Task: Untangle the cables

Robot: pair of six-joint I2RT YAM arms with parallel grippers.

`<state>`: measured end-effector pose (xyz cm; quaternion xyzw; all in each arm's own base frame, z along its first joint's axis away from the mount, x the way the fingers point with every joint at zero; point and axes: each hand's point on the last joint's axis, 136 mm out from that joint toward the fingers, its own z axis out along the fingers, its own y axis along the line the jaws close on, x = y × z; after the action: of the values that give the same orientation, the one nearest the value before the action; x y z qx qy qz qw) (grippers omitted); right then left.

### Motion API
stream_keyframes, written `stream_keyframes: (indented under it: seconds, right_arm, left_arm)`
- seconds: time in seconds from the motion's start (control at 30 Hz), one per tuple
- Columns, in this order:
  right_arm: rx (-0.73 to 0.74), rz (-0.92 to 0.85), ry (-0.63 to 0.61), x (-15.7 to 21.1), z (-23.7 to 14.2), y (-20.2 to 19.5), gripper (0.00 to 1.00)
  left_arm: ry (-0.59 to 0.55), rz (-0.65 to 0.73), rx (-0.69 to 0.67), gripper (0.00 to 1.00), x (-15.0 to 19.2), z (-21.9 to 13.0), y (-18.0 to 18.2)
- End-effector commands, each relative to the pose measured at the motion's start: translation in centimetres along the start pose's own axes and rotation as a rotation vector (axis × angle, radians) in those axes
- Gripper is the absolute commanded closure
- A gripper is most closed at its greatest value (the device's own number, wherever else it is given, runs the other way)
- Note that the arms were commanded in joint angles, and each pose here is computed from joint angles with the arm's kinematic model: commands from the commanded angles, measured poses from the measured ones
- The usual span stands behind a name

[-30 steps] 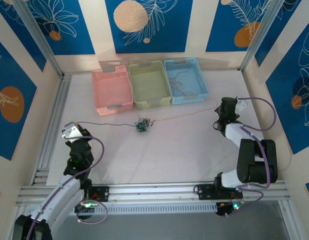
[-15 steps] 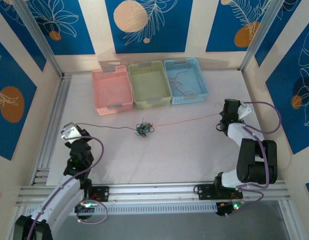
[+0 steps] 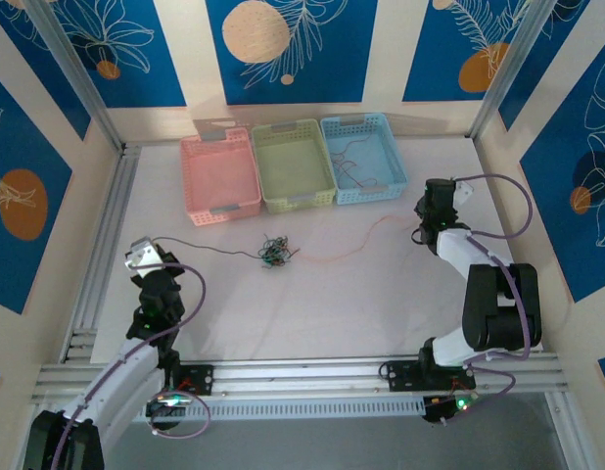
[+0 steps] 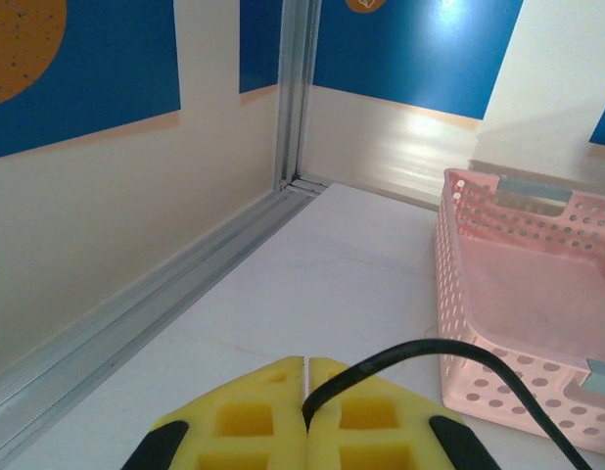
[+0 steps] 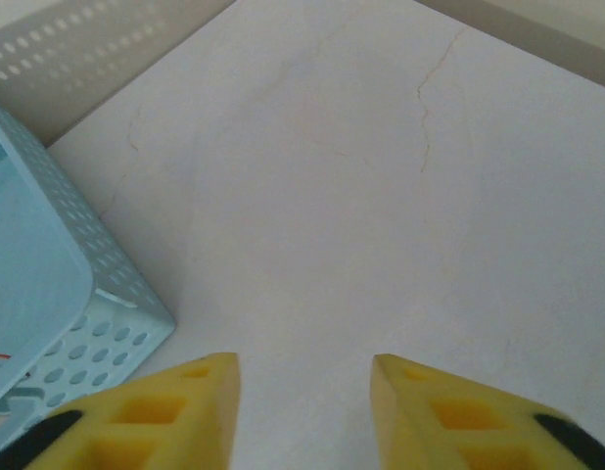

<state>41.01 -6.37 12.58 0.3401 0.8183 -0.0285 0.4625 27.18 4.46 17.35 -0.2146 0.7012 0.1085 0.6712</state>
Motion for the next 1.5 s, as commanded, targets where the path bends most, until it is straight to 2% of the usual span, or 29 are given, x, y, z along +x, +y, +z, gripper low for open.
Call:
stream_keyframes:
  seconds: [0.0,0.13,0.2,0.3,0.37,0.47,0.53,0.63,0.93,1.23,1.47]
  right_arm:
    - [0.013,-0.023,-0.012,-0.7,-0.1,0.5,0.54]
    - [-0.039,-0.083,-0.054,-1.2,-0.9,2.4,0.52]
    - [-0.183,-0.144,-0.064,-0.9,-1.5,5.3,0.52]
    - [-0.537,-0.287,-0.022,1.4,-3.6,12.4,0.53]
    - [-0.776,-0.41,0.051,4.4,-5.9,17.3,0.54]
    - [-1.071,-0.564,0.197,9.6,-10.2,22.2,0.55]
    - [-1.239,-0.657,0.319,13.1,-13.0,23.8,0.56]
    - [-1.4,-0.749,0.486,17.3,-15.9,24.7,0.56]
    - [-1.455,-0.954,0.79,25.8,-17.9,24.8,0.61]
    - [-1.482,-1.083,0.892,29.9,-18.8,23.3,0.6]
    - [-1.457,-1.143,0.903,31.6,-18.2,22.8,0.59]
  left_arm:
    - [-0.03,-0.007,0.017,1.0,-1.1,0.1,-0.3]
    - [-0.026,-0.006,0.024,1.0,-1.1,0.2,-0.5]
    - [-0.024,-0.002,0.027,1.0,-1.0,0.2,-0.6]
    - [-0.021,0.0,0.031,1.0,-1.0,0.3,-0.7]
    - [-0.022,-0.001,0.032,1.0,-1.0,0.3,-0.7]
    - [-0.019,0.001,0.034,1.0,-0.9,0.3,-0.8]
    - [-0.022,-0.001,0.036,1.0,-1.0,0.3,-0.8]
    - [-0.02,0.001,0.037,1.0,-1.0,0.3,-0.8]
    - [-0.02,0.0,0.039,1.0,-1.0,0.3,-0.9]
    - [-0.017,0.002,0.043,1.0,-0.9,0.3,-1.0]
    - [-0.017,0.001,0.042,1.0,-0.9,0.3,-0.9]
